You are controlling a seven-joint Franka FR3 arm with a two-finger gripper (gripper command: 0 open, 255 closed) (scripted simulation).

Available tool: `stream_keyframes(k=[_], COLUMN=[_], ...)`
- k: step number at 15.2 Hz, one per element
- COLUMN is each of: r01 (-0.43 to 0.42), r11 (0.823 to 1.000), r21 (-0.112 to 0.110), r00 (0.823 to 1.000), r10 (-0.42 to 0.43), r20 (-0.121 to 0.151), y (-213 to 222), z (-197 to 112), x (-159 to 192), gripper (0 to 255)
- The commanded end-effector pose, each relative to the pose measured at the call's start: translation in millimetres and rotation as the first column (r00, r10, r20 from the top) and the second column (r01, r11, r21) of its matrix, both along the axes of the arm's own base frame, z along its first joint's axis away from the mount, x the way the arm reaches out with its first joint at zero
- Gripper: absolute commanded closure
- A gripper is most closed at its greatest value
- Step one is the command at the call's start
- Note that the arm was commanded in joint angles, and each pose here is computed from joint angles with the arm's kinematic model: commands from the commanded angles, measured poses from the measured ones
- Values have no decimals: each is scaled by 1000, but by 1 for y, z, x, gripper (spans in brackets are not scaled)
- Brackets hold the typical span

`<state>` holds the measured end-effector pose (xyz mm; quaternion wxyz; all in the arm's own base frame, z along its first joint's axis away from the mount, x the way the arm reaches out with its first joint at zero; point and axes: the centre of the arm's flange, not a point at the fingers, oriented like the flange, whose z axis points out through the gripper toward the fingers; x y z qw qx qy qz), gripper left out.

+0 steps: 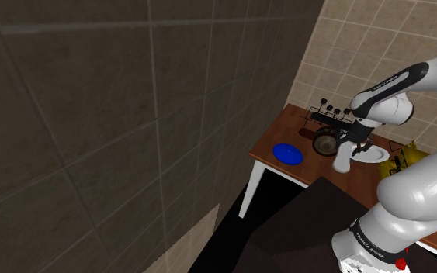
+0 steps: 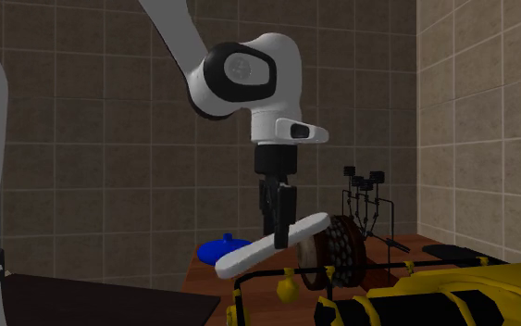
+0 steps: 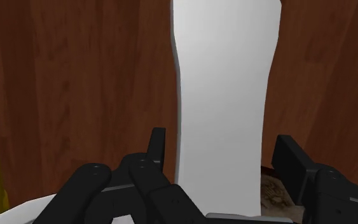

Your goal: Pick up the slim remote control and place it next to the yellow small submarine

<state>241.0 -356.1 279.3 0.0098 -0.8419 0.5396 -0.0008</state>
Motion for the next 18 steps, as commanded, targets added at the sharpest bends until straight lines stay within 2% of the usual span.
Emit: stream_keyframes(k=[1,18], r01=[0,0], r11=[1000,1000], r21=[-1,-1], r00=[1000,1000], r10=[0,0], r20=[0,0], y=[0,0], z=[-11,-97], x=[2,2], gripper=[255,255])
